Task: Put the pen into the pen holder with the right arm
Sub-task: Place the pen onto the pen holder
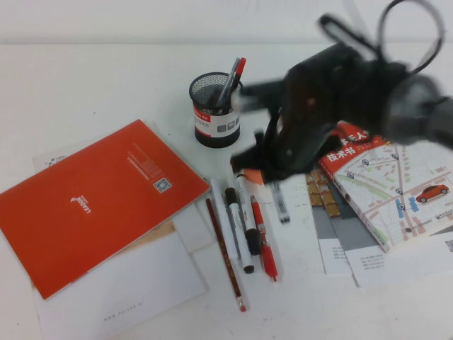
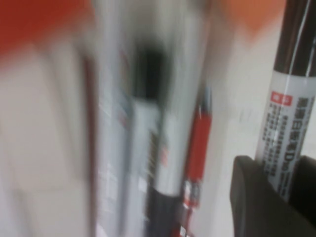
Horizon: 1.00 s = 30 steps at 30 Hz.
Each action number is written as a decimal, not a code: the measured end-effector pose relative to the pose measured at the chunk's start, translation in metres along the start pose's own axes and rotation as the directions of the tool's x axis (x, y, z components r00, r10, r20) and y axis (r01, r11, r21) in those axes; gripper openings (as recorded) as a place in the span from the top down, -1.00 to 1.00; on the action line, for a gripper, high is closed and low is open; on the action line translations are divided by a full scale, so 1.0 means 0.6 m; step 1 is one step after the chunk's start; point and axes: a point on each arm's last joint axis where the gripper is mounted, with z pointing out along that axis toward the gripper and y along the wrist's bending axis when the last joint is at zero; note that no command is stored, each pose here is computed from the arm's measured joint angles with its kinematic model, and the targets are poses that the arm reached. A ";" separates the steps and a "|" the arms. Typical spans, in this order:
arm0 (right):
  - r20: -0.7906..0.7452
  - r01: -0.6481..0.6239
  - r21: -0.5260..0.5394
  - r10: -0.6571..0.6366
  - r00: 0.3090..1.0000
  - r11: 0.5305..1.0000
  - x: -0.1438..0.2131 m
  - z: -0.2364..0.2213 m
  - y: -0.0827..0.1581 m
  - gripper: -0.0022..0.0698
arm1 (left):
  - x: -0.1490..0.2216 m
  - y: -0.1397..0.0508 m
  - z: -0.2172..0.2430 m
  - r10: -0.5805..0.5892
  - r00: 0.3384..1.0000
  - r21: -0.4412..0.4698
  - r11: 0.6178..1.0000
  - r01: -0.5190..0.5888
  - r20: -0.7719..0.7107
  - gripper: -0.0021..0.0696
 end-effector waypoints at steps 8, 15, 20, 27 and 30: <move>0.563 0.047 -0.214 0.083 0.822 0.976 0.069 -0.134 -0.023 0.62 | 0.000 0.000 0.000 0.000 1.000 0.000 1.000 0.000 0.000 0.95; 0.885 0.279 -0.172 0.023 0.466 0.945 0.058 -0.123 -0.010 0.62 | 0.000 0.000 0.000 0.000 1.000 0.000 1.000 0.000 0.000 0.95; 0.947 0.259 -0.179 0.094 0.308 0.949 -0.005 -0.066 0.007 0.62 | 0.000 0.000 0.000 0.000 1.000 0.000 1.000 0.000 0.000 0.95; 0.963 0.251 -0.153 0.087 0.256 0.956 -0.094 0.039 0.034 0.62 | 0.000 0.000 0.000 0.000 1.000 0.000 1.000 0.000 0.000 0.95; 0.956 0.224 -0.157 0.091 0.279 0.962 -0.118 0.067 0.029 0.62 | 0.000 0.000 0.000 0.000 1.000 0.000 1.000 0.000 0.000 0.95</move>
